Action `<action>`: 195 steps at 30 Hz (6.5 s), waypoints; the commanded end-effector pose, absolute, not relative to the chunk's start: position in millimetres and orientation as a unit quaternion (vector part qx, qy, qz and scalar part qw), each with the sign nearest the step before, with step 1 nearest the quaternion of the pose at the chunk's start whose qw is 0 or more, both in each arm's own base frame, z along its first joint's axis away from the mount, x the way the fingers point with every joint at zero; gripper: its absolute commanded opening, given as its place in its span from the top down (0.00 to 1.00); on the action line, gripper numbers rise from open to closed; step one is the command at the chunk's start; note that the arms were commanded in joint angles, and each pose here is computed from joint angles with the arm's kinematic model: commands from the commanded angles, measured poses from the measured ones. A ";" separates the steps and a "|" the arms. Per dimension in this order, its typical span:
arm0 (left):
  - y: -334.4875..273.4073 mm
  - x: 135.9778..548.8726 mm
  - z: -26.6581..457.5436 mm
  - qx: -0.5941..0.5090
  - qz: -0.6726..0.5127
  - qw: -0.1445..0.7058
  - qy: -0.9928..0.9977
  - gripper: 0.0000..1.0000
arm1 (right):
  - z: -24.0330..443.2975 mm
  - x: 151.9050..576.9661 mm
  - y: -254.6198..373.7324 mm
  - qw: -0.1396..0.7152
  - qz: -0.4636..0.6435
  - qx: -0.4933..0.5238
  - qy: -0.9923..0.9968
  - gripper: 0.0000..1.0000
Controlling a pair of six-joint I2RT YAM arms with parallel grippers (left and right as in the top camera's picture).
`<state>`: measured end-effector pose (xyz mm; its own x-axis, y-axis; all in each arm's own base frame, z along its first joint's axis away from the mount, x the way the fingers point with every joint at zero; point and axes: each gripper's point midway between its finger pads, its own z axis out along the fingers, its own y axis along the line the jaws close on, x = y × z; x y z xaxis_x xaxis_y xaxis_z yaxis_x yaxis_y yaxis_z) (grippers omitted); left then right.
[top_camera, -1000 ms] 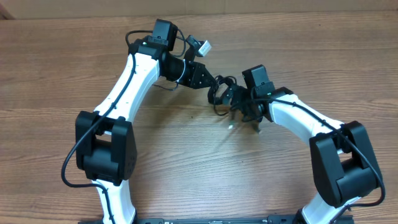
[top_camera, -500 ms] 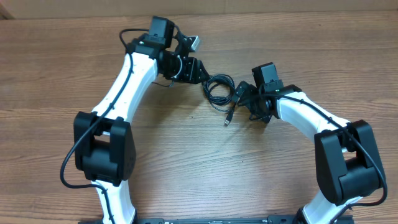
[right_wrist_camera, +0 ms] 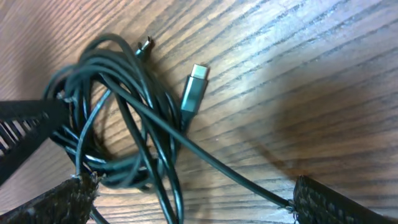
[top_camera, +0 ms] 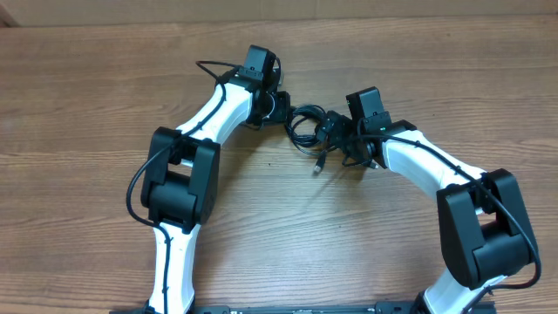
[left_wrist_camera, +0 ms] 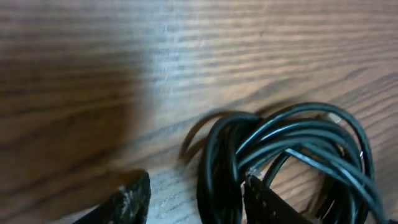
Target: Untangle cables
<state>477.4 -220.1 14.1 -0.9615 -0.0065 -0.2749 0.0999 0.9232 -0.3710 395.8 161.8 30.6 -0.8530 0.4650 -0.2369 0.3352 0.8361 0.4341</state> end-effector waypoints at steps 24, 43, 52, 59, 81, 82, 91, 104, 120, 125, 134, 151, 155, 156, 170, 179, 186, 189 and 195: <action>-251.8 465.4 60.3 0.083 -0.300 0.131 0.941 0.96 | 34.0 402.8 164.7 0.184 0.199 0.202 0.941 0.00; -292.6 398.1 157.8 0.176 -0.491 0.066 0.851 0.96 | 39.0 404.3 179.4 0.193 0.215 0.174 0.941 0.00; -285.4 397.4 152.9 0.182 -0.465 0.073 0.863 0.96 | 28.8 400.6 152.0 0.195 0.153 0.199 0.948 0.00; -276.8 399.9 146.2 0.171 -0.446 0.071 0.876 0.96 | 28.0 399.7 149.9 0.193 0.150 0.201 0.949 0.00; -179.4 416.0 133.7 0.081 -0.336 0.074 0.935 0.96 | 10.8 367.9 49.8 0.164 -0.045 0.274 0.947 0.09; -171.6 417.3 127.4 0.069 -0.309 0.073 0.946 0.96 | 10.7 367.7 49.7 0.163 -0.045 0.274 0.947 0.09; -134.7 419.7 102.8 -0.003 -0.164 0.068 0.984 0.96 | 10.5 367.0 49.7 0.162 -0.046 0.274 0.947 0.08; -206.0 440.2 107.0 0.035 -0.198 0.132 0.971 0.32 | 9.8 373.2 89.1 0.141 0.052 0.190 0.970 0.06; -265.5 460.8 48.7 0.069 -0.279 0.127 0.950 0.34 | 13.1 360.8 128.4 0.108 0.145 0.036 0.983 0.00; -277.5 458.1 30.0 0.063 -0.281 0.114 0.951 0.39 | 13.1 360.7 128.3 0.108 0.145 0.037 0.983 0.00; -299.2 456.5 27.7 0.076 -0.306 0.118 0.942 0.45 | 13.1 360.9 128.3 0.108 0.145 0.037 0.983 0.00; -317.5 443.3 18.0 0.087 -0.361 0.079 0.925 0.55 | 13.5 361.9 128.6 0.110 0.146 0.039 0.982 0.00; -315.1 443.2 13.8 0.084 -0.345 0.081 0.932 0.58 | 13.9 363.2 128.9 0.113 0.146 0.038 0.982 0.00; -313.0 443.6 11.5 0.081 -0.335 0.082 0.935 0.62 | 13.8 363.1 128.9 0.113 0.146 0.038 0.982 0.00; -296.9 442.0 -1.8 0.074 -0.282 0.081 0.953 0.78 | 14.0 364.6 128.1 0.116 0.144 0.039 0.982 0.00; -308.7 443.7 6.6 0.083 -0.316 0.086 0.941 0.64 | 11.9 379.1 101.3 0.151 0.077 0.118 0.978 0.00; -306.9 440.9 4.9 0.081 -0.312 0.079 0.943 0.65 | 3.9 372.0 94.6 0.146 0.061 0.121 0.980 0.01; -306.6 440.8 4.7 0.080 -0.311 0.079 0.944 0.64 | 3.7 372.2 91.6 0.149 0.053 0.123 0.980 0.00; -304.5 441.6 3.2 0.078 -0.304 0.080 0.946 0.66 | 3.5 371.4 92.7 0.146 0.056 0.122 0.980 0.00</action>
